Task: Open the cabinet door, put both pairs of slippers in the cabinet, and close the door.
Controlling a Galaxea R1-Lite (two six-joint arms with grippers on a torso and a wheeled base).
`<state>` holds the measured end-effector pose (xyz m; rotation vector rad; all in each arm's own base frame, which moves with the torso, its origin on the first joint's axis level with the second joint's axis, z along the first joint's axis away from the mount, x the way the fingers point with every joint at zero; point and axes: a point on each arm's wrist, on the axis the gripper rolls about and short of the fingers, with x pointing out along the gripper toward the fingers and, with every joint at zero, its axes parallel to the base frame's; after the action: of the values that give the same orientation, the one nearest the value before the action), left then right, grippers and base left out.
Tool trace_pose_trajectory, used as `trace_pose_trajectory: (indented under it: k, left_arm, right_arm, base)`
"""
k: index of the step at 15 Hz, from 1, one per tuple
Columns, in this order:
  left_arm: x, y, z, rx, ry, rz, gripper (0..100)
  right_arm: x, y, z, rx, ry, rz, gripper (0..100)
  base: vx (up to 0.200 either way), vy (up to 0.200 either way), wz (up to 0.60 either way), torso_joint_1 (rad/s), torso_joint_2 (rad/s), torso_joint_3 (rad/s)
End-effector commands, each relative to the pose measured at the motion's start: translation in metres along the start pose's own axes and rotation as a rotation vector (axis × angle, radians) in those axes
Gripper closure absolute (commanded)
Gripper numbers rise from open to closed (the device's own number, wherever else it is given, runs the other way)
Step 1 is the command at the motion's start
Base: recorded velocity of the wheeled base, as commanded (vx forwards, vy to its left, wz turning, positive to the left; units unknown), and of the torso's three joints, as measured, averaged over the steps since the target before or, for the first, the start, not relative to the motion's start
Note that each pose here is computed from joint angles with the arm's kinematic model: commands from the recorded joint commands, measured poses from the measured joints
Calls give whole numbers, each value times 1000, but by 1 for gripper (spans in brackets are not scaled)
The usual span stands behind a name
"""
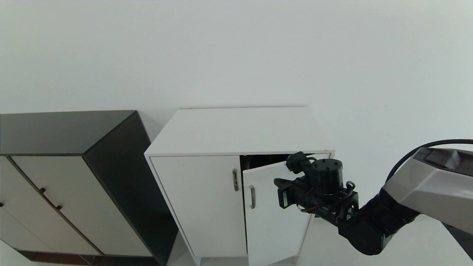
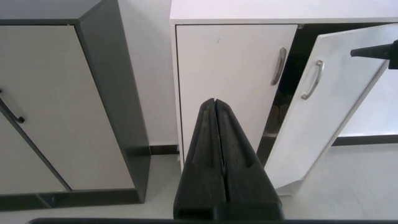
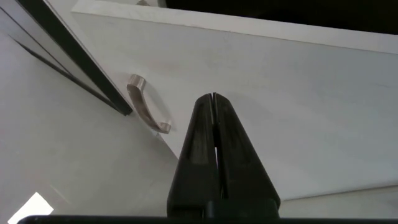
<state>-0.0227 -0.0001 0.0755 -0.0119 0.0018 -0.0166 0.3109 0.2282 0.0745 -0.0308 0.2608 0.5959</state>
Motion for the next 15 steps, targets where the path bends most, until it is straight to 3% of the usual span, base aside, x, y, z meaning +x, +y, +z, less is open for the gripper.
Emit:
trace_pose_trajectory:
  k: [1, 15]
  left_arm:
    - [0, 0, 0, 0, 0, 0, 100]
    - [0, 0, 0, 0, 0, 0, 100]
  right_arm:
    - [6, -4, -4, 2, 4, -10, 100]
    - [27, -28, -13, 16, 8, -66, 100]
  base:
    - [0, 0, 0, 0, 0, 0]
    - [0, 0, 0, 0, 0, 0]
